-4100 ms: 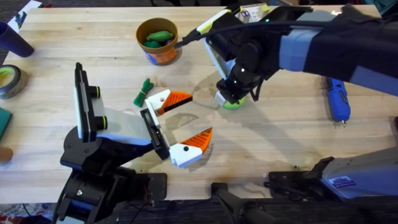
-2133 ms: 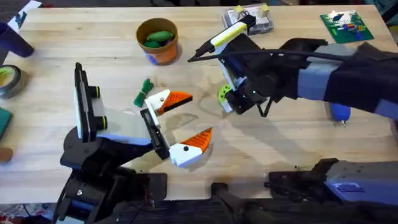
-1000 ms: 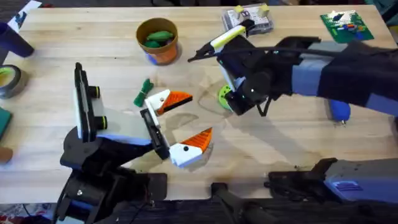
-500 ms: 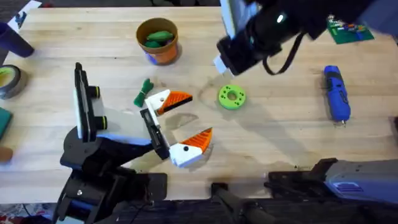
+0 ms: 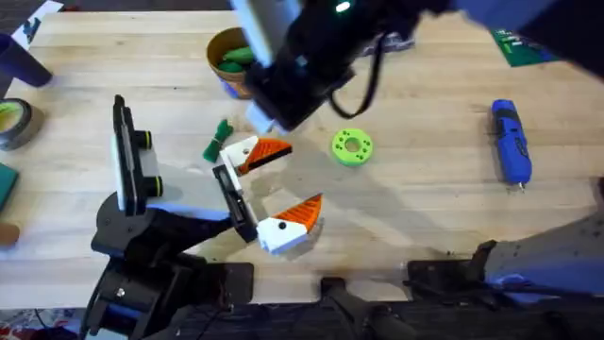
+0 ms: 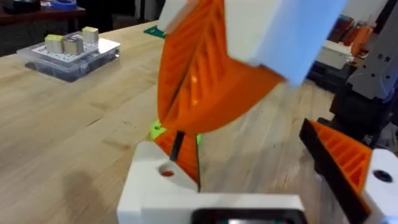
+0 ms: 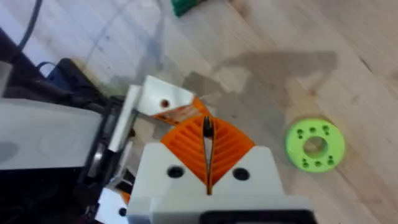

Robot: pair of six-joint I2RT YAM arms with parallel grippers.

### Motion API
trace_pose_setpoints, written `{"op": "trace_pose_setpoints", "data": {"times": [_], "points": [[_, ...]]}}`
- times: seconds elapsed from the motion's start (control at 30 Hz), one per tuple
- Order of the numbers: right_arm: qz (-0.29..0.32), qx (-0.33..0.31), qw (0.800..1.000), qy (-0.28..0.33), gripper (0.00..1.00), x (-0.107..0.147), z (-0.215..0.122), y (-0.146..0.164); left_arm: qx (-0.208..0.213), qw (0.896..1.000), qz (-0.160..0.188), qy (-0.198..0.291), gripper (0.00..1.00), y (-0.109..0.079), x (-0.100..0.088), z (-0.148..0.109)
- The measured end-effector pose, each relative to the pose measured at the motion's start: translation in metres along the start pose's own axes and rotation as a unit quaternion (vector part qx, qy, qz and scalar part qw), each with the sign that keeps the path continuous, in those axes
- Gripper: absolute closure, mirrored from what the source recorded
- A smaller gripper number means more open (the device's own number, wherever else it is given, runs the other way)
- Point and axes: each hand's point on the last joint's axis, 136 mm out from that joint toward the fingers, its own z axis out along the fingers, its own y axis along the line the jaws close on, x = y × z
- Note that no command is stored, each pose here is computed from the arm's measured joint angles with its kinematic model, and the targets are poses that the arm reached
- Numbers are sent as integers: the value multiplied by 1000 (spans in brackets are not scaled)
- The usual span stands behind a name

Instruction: Pick up the gripper from the table and insert it into the empty holder that is missing its gripper. Then pick up a screw, insert it into the mounting hole, and use the screwdriver to tighten it. Finally, clean up the table by picking up the vegetable and placing it into the bucket.

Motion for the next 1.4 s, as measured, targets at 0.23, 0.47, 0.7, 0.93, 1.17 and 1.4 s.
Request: {"op": "trace_pose_setpoints", "data": {"times": [0.23, 0.47, 0.7, 0.93, 1.17, 1.4], "points": [[-46, -21, 999, -1, 995, -5, 14, 35, 0, 1000, 0, 0, 7, 0, 0, 0], [-63, -33, 997, 4, 995, -1, 14, 45, 0, 1000, 0, 0, 7, 0, 0, 0], [-64, -23, 998, 5, 995, -1, 14, 42, 0, 1000, 0, 0, 7, 0, 0, 0], [-65, -21, 998, 5, 995, -1, 14, 41, 0, 1000, 0, 0, 7, 0, 0, 0], [-63, -17, 998, 20, 995, 0, 27, 39, 0, 1000, 0, 0, 7, 0, 0, 0], [-64, -16, 997, 26, 995, 0, 32, 38, 0, 1000, -2, 0, 7, 0, 0, 0]]}}
